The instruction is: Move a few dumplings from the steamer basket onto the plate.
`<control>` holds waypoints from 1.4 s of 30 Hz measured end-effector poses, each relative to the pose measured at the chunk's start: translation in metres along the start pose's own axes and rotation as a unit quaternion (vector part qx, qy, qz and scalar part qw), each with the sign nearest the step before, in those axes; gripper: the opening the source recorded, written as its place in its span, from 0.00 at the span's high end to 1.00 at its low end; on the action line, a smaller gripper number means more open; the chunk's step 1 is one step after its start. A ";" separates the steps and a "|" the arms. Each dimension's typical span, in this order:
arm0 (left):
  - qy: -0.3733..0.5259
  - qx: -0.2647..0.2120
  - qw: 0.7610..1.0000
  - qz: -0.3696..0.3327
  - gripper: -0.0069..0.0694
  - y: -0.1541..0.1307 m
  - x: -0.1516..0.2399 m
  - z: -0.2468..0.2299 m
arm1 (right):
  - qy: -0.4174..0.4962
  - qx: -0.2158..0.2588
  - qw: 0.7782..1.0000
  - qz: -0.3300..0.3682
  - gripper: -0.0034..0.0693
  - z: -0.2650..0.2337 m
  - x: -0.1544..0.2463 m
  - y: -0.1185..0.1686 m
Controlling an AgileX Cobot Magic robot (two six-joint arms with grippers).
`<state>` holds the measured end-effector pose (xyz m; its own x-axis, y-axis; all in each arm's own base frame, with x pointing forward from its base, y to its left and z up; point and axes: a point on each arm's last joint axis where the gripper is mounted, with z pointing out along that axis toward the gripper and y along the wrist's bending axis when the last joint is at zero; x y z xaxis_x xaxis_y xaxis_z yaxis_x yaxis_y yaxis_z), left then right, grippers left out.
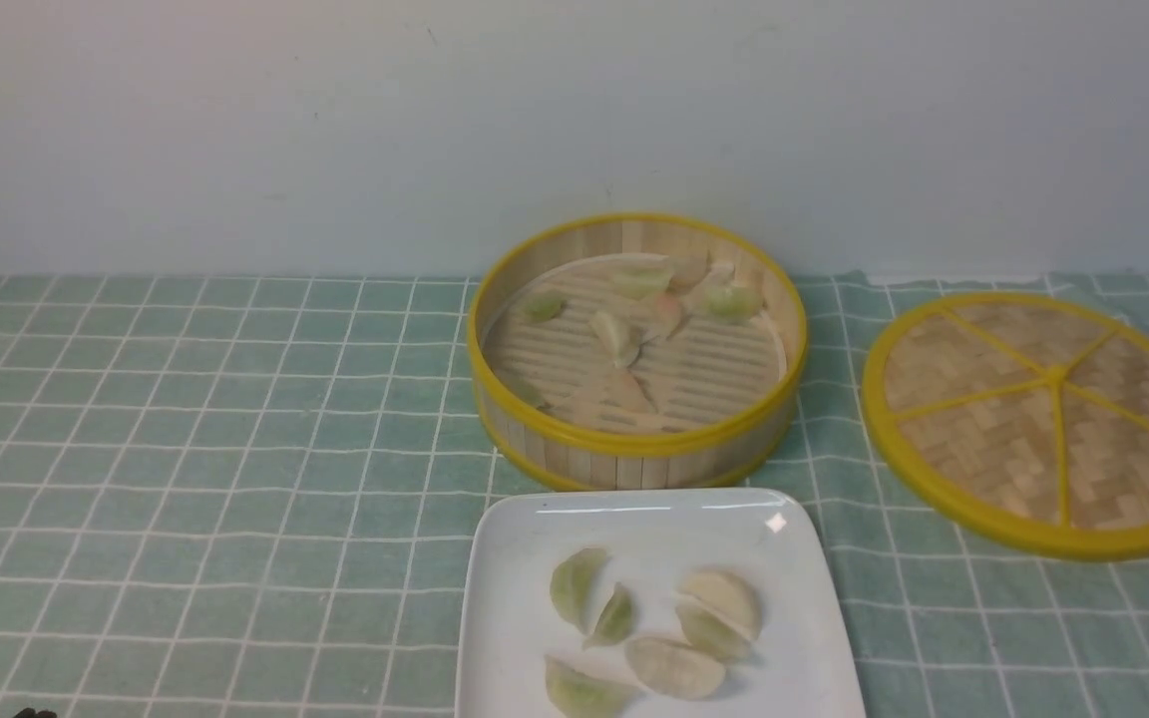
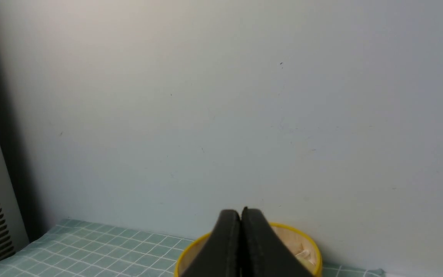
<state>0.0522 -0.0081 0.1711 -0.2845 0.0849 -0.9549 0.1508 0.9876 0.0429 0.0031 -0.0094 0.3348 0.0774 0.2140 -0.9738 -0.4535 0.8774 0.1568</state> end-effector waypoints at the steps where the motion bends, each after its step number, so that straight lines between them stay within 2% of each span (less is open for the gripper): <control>1: 0.000 0.000 1.000 0.000 0.92 0.000 0.000 0.000 | 0.000 0.000 1.000 0.000 0.97 0.000 0.000 0.000; 16: 0.000 0.000 1.000 0.000 0.92 0.000 0.000 0.000 | -0.002 -0.001 1.000 0.001 0.97 0.000 0.000 0.000; 24: 0.000 0.000 1.000 0.000 0.92 0.000 0.000 0.000 | -0.017 -0.045 0.999 -0.010 0.97 0.005 0.007 0.007; 29: 0.002 0.000 1.000 0.000 0.92 0.000 0.000 0.000 | -0.018 -0.047 0.998 -0.024 0.97 0.014 0.025 0.007; 31: 0.002 0.000 1.000 0.000 0.92 0.000 0.000 0.000 | -0.011 -0.018 0.999 -0.037 0.97 0.019 0.038 0.004; 32: 0.002 0.000 1.000 0.000 0.92 0.000 0.000 0.000 | -0.009 -0.017 0.999 -0.037 0.97 0.019 0.040 0.003; 33: 0.002 0.000 1.000 0.000 0.92 0.000 0.000 0.000 | 0.005 0.028 0.998 -0.050 0.97 0.023 0.054 -0.001; 34: 0.002 0.000 1.000 0.000 0.92 0.000 0.000 0.000 | 0.007 0.034 0.998 -0.051 0.97 0.024 0.056 -0.002; 35: 0.002 0.000 1.000 0.000 0.92 0.000 0.000 0.000 | 0.029 0.080 0.995 -0.058 0.97 0.027 0.074 -0.009; 36: 0.002 0.000 1.000 0.000 0.92 0.000 0.000 0.000 | 0.038 0.092 0.993 -0.058 0.97 0.028 0.081 -0.011; 38: 0.002 0.000 1.000 0.000 0.92 0.000 0.000 0.000 | 0.076 0.161 0.982 -0.061 0.97 0.029 0.110 -0.023; 41: 0.002 0.000 1.000 0.000 0.92 0.000 0.000 0.000 | 0.128 0.216 0.966 -0.054 0.97 0.027 0.146 -0.036; 42: 0.002 0.000 1.000 0.000 0.92 0.000 0.000 0.000 | 0.129 0.216 0.966 -0.054 0.97 0.026 0.146 -0.036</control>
<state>0.0520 -0.0081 0.1707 -0.2888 0.0854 -0.9536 0.1508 0.9876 0.0427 0.0540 0.0018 0.1914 -0.1456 0.0470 -0.9882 -0.0369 0.9979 0.0529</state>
